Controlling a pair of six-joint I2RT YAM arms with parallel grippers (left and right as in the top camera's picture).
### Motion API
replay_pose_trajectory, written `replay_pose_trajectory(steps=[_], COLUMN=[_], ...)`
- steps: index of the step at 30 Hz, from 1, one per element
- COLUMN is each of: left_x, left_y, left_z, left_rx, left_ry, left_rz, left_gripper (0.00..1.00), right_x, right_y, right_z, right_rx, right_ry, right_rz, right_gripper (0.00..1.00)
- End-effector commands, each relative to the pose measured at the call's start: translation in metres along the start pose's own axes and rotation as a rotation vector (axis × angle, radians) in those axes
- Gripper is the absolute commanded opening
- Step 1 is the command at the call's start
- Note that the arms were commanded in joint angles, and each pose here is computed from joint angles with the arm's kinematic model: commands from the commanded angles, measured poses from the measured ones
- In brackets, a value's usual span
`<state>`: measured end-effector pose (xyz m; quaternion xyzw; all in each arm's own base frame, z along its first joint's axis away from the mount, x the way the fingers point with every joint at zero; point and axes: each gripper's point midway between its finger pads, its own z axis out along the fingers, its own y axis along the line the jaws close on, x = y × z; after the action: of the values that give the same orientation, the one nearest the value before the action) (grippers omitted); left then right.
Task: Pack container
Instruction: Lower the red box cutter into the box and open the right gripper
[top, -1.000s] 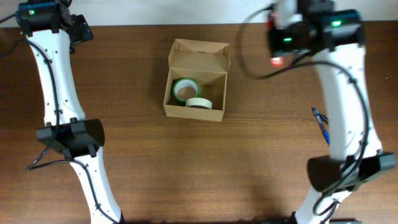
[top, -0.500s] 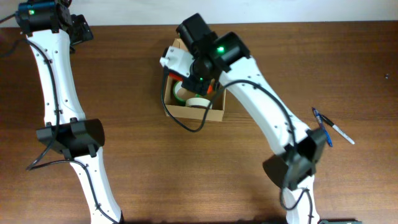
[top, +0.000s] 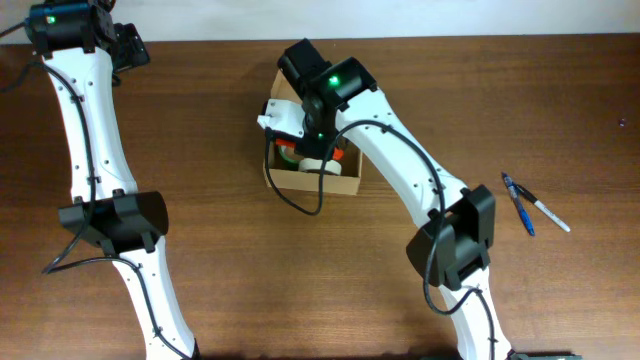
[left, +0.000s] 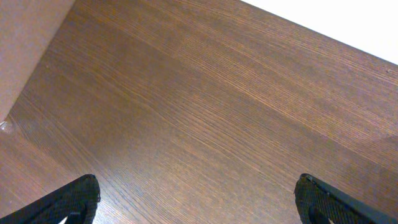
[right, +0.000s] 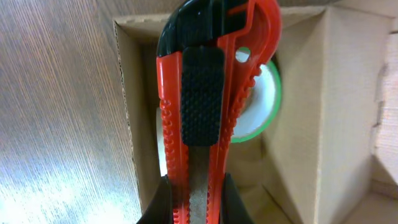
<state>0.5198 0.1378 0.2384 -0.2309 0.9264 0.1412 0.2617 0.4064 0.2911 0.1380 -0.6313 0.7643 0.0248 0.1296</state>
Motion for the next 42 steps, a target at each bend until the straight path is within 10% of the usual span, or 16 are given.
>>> replay_pose_trajectory(steps=[1, 42], left_x=[0.002, 0.002], left_y=[0.002, 0.002], left_z=[0.007, 0.007], left_rx=[-0.001, -0.001], left_ry=[0.013, 0.013], left_rz=[-0.013, -0.013], left_gripper=[1.00, 1.00], right_x=[0.007, 0.035], right_y=[0.003, -0.016], right_z=[0.023, 0.065], right_rx=[-0.043, -0.002], right_ry=[0.036, 0.121], right_rz=[-0.024, 0.068], right_gripper=[0.04, 0.04])
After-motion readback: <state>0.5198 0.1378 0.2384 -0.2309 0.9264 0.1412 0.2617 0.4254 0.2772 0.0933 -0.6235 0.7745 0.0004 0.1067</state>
